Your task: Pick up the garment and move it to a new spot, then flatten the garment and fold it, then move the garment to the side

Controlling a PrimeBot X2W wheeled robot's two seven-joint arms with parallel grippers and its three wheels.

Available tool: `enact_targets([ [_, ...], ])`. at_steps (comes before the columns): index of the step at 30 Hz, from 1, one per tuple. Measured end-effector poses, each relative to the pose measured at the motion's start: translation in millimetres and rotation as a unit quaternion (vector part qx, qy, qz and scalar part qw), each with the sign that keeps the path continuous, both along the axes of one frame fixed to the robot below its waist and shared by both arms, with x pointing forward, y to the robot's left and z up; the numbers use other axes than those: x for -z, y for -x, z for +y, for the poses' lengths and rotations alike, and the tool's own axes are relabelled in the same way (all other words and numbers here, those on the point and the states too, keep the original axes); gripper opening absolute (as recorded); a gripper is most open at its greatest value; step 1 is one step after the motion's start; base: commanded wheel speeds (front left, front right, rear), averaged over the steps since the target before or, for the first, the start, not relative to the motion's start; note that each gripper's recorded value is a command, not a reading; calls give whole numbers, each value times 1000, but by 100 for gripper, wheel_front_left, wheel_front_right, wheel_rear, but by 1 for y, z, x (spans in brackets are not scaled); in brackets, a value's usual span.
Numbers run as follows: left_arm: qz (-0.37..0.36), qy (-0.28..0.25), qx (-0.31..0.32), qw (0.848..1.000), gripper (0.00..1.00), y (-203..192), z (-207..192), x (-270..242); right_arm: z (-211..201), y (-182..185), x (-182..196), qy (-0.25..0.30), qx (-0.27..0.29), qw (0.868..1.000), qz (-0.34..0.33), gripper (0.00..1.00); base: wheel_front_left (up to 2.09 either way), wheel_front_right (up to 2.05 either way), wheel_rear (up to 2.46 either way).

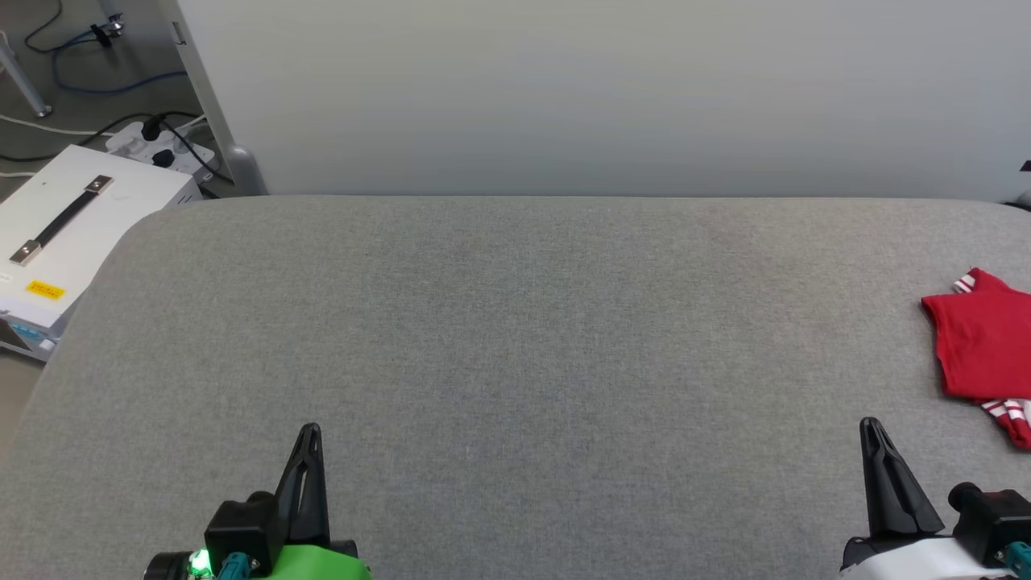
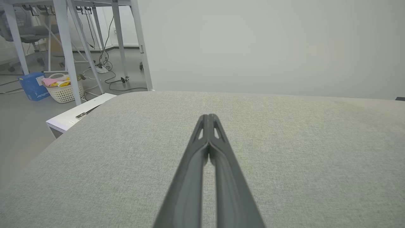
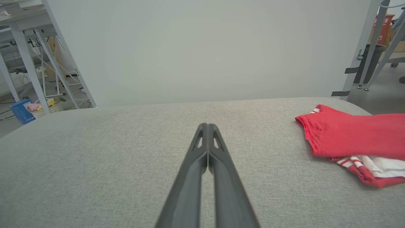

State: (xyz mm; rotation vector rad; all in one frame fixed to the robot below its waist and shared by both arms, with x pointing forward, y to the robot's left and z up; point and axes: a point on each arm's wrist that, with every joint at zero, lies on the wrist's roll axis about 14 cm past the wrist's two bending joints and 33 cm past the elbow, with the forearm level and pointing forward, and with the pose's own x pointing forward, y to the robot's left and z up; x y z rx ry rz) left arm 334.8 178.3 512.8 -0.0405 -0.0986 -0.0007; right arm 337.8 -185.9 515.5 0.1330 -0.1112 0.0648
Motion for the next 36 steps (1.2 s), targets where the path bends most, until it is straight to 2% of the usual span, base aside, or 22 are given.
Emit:
enact_targets([
  [36, 26, -10, 1, 1000, 0, -8, 0, 3, 8, -7, 4, 26, -12, 999, 27, 0, 0, 0, 0],
])
